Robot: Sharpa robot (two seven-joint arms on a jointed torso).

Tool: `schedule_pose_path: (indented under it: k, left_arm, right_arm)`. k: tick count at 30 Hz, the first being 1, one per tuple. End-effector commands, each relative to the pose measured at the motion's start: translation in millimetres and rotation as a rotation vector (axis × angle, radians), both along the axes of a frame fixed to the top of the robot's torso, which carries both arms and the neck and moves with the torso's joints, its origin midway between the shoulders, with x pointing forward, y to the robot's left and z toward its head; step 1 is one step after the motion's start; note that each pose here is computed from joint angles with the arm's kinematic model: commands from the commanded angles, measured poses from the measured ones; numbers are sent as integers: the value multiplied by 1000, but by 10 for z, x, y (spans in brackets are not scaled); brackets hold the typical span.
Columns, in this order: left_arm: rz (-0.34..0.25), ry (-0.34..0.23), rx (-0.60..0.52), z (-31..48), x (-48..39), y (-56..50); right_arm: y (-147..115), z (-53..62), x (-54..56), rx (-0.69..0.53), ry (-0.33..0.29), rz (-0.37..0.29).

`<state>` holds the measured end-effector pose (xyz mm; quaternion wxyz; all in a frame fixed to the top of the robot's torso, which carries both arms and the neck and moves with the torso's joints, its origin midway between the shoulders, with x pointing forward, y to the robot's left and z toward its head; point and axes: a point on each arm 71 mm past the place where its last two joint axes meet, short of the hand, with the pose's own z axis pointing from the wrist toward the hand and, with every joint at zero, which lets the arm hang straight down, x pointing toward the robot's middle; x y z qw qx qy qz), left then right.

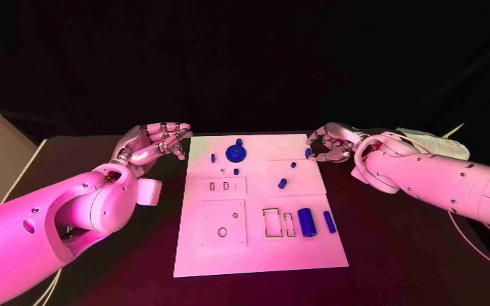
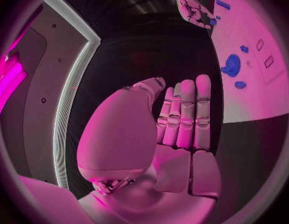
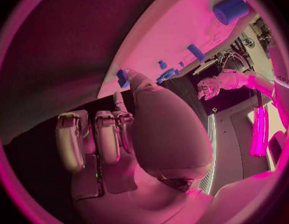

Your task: Assemble the parts on the task board

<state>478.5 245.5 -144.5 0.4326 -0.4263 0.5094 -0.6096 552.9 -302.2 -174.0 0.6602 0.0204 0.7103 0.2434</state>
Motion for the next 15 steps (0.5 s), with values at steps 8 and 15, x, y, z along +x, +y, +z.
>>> schedule_pose_path:
  k: [8,15]
  left_arm:
    - [-17,-11,-5,13,-6,-18]
    - [-14,-10,-4,11,-4,-7]
  right_arm:
    - [30,-41,9,-28,17,13]
    - [49,-51,14,-32,28,21]
